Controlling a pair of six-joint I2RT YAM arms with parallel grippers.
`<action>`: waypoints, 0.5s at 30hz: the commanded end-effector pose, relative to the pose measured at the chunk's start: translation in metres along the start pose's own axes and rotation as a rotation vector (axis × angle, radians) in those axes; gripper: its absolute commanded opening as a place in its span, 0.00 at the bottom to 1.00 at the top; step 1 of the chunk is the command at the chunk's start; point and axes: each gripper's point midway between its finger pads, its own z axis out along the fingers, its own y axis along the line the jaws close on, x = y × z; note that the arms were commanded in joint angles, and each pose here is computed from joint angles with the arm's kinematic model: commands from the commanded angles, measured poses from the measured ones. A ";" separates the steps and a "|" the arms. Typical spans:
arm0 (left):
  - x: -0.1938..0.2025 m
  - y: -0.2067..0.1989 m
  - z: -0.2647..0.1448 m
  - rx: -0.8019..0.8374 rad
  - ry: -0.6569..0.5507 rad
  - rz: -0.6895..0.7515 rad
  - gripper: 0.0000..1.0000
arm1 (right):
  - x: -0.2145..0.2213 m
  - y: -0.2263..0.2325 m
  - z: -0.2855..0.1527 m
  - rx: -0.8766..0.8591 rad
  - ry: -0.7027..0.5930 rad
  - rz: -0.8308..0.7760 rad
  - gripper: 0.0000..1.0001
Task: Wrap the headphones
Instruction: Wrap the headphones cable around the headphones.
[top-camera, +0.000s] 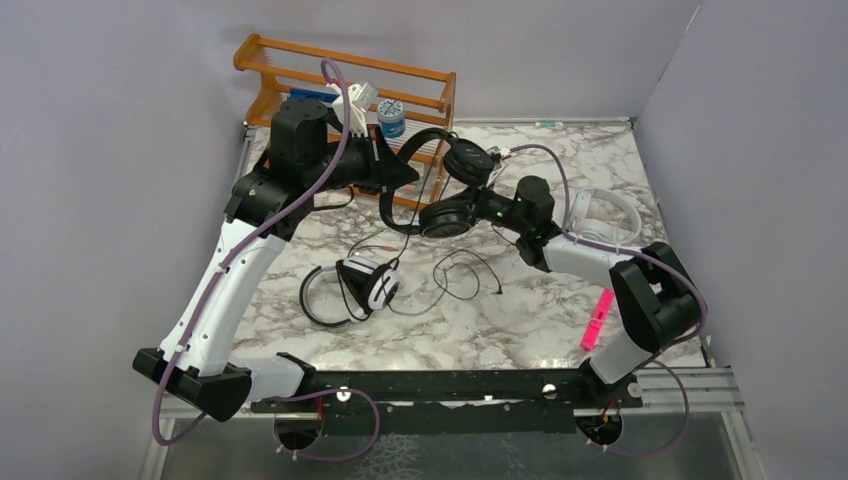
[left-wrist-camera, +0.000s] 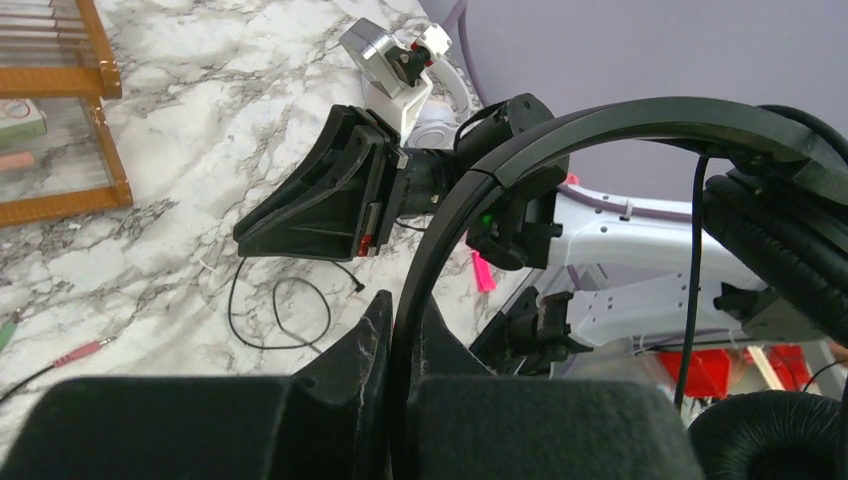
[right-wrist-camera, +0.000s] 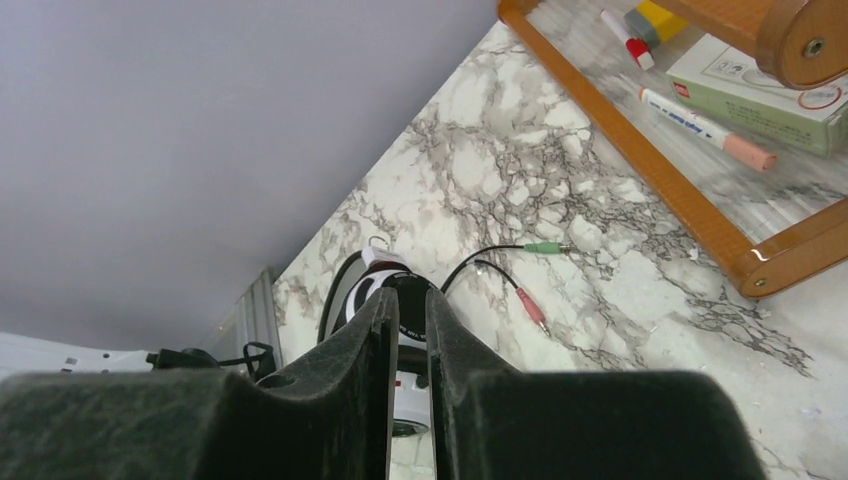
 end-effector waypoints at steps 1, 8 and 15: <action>-0.013 0.009 -0.002 -0.089 -0.084 -0.127 0.00 | -0.013 0.013 0.010 -0.090 -0.041 0.000 0.21; -0.013 0.033 -0.002 -0.225 -0.092 -0.176 0.00 | 0.029 -0.002 -0.009 -0.053 0.119 -0.015 0.49; -0.016 0.037 -0.001 -0.250 -0.090 -0.165 0.00 | 0.065 -0.020 -0.050 -0.079 0.226 -0.157 0.80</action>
